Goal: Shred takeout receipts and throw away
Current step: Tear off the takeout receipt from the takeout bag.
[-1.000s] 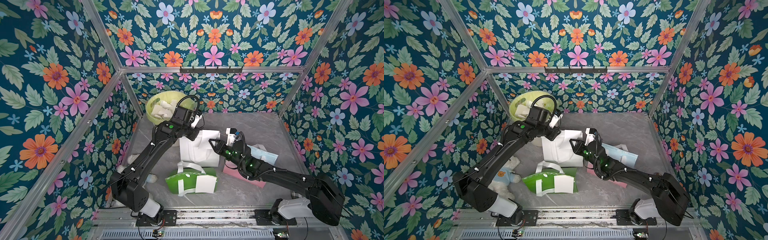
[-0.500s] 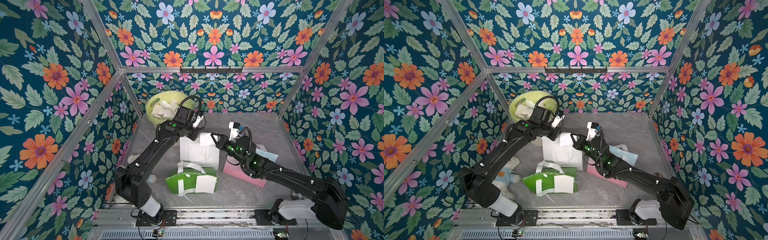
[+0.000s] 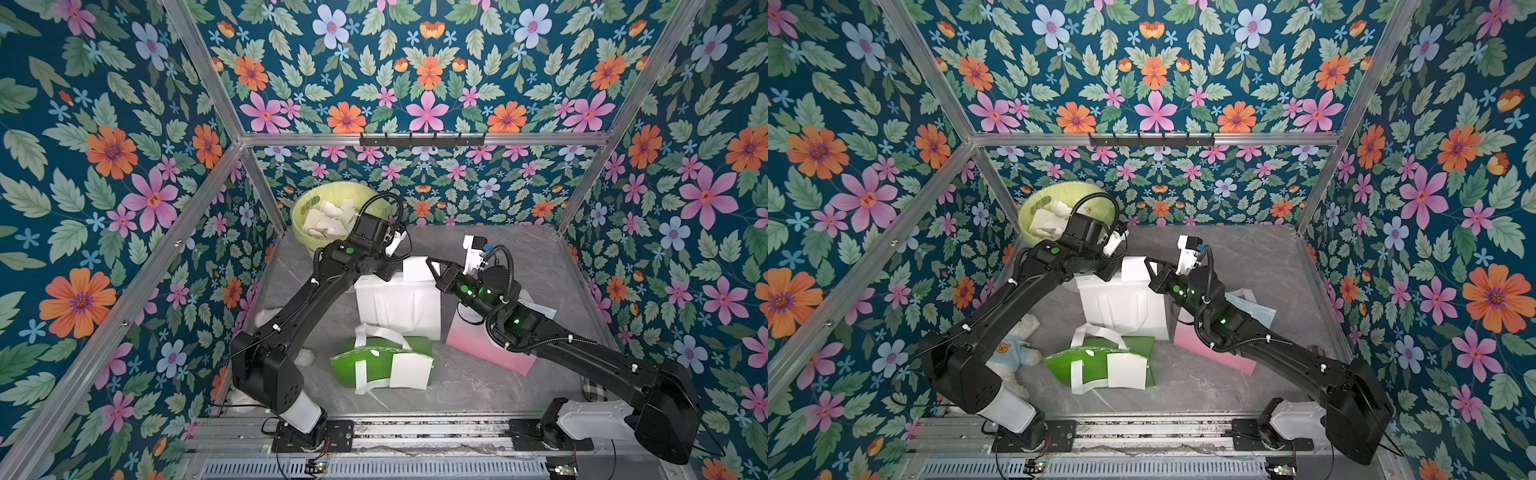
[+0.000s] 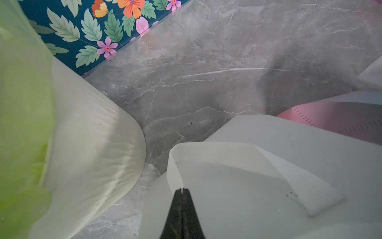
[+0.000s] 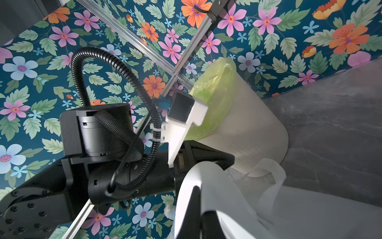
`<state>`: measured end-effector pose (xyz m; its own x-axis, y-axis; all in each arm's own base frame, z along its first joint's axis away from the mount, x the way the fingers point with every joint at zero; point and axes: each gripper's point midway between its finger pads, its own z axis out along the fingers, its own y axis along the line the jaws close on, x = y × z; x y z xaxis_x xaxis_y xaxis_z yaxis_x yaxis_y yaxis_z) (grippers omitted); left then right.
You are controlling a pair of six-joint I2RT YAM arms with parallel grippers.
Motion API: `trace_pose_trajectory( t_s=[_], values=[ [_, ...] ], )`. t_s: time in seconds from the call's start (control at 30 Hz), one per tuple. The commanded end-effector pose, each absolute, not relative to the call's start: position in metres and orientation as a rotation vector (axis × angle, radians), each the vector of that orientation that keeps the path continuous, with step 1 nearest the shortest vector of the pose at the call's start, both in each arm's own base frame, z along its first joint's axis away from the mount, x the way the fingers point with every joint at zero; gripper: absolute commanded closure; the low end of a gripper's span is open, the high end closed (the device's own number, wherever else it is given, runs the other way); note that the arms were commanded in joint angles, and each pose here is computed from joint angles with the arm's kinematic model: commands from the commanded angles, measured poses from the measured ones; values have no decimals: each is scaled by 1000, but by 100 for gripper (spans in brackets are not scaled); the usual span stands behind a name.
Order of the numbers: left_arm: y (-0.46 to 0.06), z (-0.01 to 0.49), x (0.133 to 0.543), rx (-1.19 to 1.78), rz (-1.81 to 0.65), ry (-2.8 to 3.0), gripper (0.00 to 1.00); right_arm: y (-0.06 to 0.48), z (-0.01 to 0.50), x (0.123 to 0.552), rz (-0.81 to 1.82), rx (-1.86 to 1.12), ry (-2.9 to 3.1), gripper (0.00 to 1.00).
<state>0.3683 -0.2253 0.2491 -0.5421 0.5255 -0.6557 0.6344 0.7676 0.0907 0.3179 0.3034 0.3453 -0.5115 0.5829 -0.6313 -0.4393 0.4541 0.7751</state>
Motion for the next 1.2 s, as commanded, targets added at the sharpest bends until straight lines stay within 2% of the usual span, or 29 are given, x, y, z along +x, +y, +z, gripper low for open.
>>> trace_pose_trajectory(
  t_s=[0.0,0.53,0.7,0.77,0.9,1.0,1.17],
  values=[
    [-220,246,364,878,-176,2283,100,294,371,321,1250,136,1583,100],
    [-220,241,362,907,-174,2264,100,274,373,338,1208,213,1515,100],
    [-223,260,366,891,-182,2228,100,283,367,340,1239,194,1532,100],
    [-221,273,370,858,-174,2205,81,286,366,339,1253,187,1537,100],
    [-226,296,366,849,-226,2130,55,289,364,340,1263,180,1543,100],
    [-237,298,355,908,-315,2103,47,289,364,339,1269,177,1544,100],
    [-246,290,343,1006,-388,2093,44,289,364,340,1271,175,1545,100]
  ],
)
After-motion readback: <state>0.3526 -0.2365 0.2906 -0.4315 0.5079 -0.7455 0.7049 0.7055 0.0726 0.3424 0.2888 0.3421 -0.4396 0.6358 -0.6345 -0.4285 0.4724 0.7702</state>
